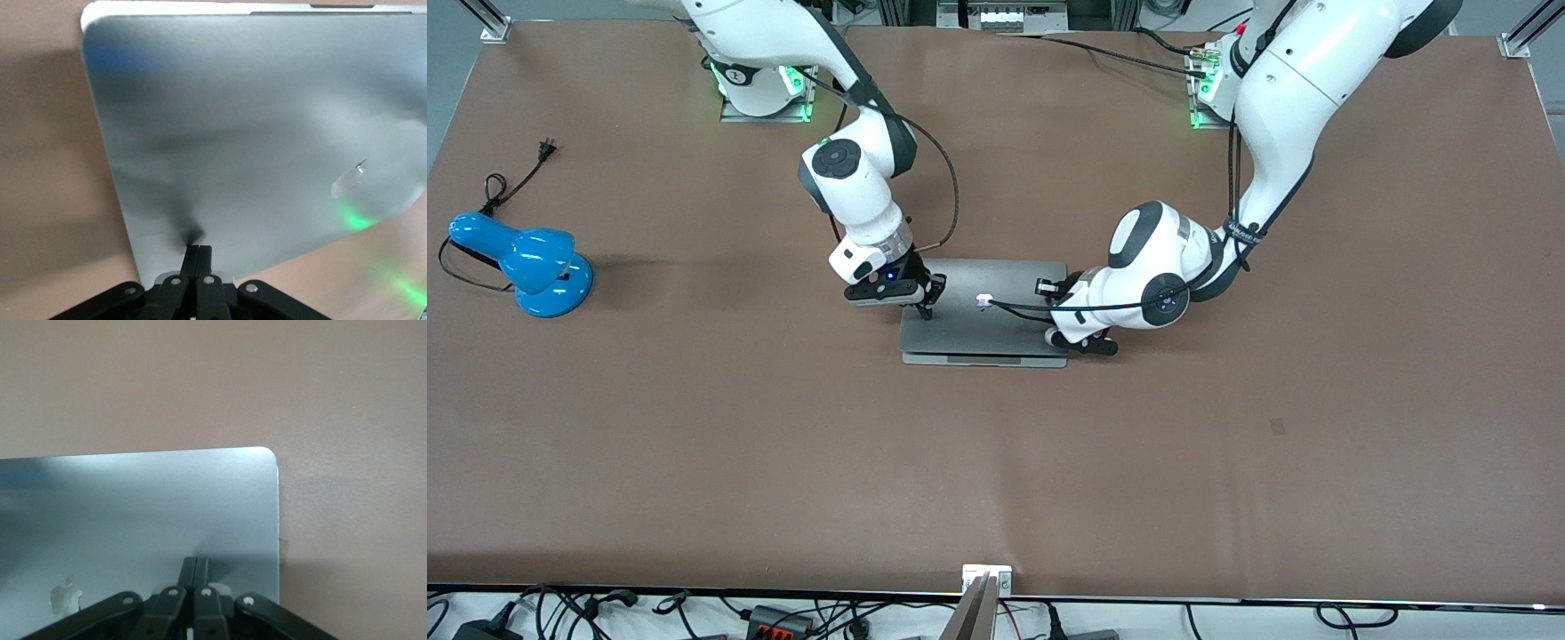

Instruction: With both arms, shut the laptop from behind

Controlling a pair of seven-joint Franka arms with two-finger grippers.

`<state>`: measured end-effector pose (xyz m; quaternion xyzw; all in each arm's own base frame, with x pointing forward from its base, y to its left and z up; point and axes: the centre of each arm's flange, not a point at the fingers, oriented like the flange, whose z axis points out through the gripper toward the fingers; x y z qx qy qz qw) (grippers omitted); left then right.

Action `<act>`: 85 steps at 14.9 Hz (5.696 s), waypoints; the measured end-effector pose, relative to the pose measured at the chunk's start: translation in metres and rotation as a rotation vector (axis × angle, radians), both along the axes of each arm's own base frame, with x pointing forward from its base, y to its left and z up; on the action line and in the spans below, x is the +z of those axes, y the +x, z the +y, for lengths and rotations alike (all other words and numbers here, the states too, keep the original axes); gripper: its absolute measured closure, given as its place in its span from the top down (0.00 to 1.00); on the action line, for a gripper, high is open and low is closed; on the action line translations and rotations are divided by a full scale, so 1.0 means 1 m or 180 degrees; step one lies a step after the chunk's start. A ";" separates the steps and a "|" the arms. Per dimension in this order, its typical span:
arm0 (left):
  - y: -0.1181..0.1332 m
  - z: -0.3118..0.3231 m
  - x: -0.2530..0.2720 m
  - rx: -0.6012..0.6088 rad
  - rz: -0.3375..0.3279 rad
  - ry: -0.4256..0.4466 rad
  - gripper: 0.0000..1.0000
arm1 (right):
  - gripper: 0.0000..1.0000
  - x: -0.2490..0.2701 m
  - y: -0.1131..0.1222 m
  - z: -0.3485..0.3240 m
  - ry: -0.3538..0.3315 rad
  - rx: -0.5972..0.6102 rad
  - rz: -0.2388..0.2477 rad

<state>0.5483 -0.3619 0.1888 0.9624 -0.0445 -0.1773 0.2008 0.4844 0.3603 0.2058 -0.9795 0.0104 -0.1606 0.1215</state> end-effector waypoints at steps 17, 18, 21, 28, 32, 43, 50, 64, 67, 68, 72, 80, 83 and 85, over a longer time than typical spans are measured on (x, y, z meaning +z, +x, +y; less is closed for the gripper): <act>0.002 -0.010 -0.012 0.0014 -0.0120 0.0195 0.01 | 0.01 -0.019 0.023 0.007 -0.0124 -0.0024 0.0131; 0.006 -0.008 -0.008 0.0028 -0.0136 0.0196 0.01 | 0.01 -0.013 0.030 0.010 -0.0227 -0.0035 0.0268; 0.018 0.007 0.023 0.0014 -0.0098 0.0225 0.02 | 0.01 0.036 0.063 0.021 -0.0486 -0.0077 0.0614; 0.044 0.138 0.173 -0.0253 -0.0001 0.0292 0.01 | 0.01 0.158 0.096 -0.013 -0.0923 -0.0289 0.1306; 0.039 0.221 0.251 -0.0127 -0.0030 0.0342 0.02 | 0.19 0.225 0.106 -0.077 -0.1072 -0.0296 0.1648; 0.005 0.287 0.389 -0.0086 0.0007 0.0645 0.09 | 1.00 0.322 0.129 -0.279 -0.0873 -0.0282 0.1615; -0.009 0.251 0.386 0.0043 0.0264 0.0976 0.69 | 1.00 0.365 0.131 -0.391 -0.0574 0.0101 0.1271; 0.003 0.258 0.411 0.0207 -0.0301 0.1193 1.00 | 1.00 0.374 0.068 -0.367 -0.0800 0.0261 0.1119; 0.000 0.268 0.417 0.0307 -0.0613 0.1228 1.00 | 1.00 0.374 0.071 -0.367 -0.0770 0.0256 0.1112; -0.004 0.269 0.418 0.0261 -0.0696 0.1224 1.00 | 1.00 0.373 0.072 -0.368 -0.0756 0.0247 0.1116; -0.017 0.301 0.412 0.0301 -0.0723 0.1267 1.00 | 1.00 0.370 0.075 -0.370 -0.0735 0.0232 0.1119; -0.018 0.315 0.410 0.0358 -0.0723 0.1274 1.00 | 1.00 0.371 0.075 -0.370 -0.0730 0.0232 0.1113; -0.019 0.313 0.411 0.0351 -0.0733 0.1274 1.00 | 1.00 0.371 0.075 -0.370 -0.0730 0.0232 0.1112; -0.019 0.312 0.412 0.0346 -0.0736 0.1273 1.00 | 1.00 0.371 0.075 -0.370 -0.0730 0.0232 0.1112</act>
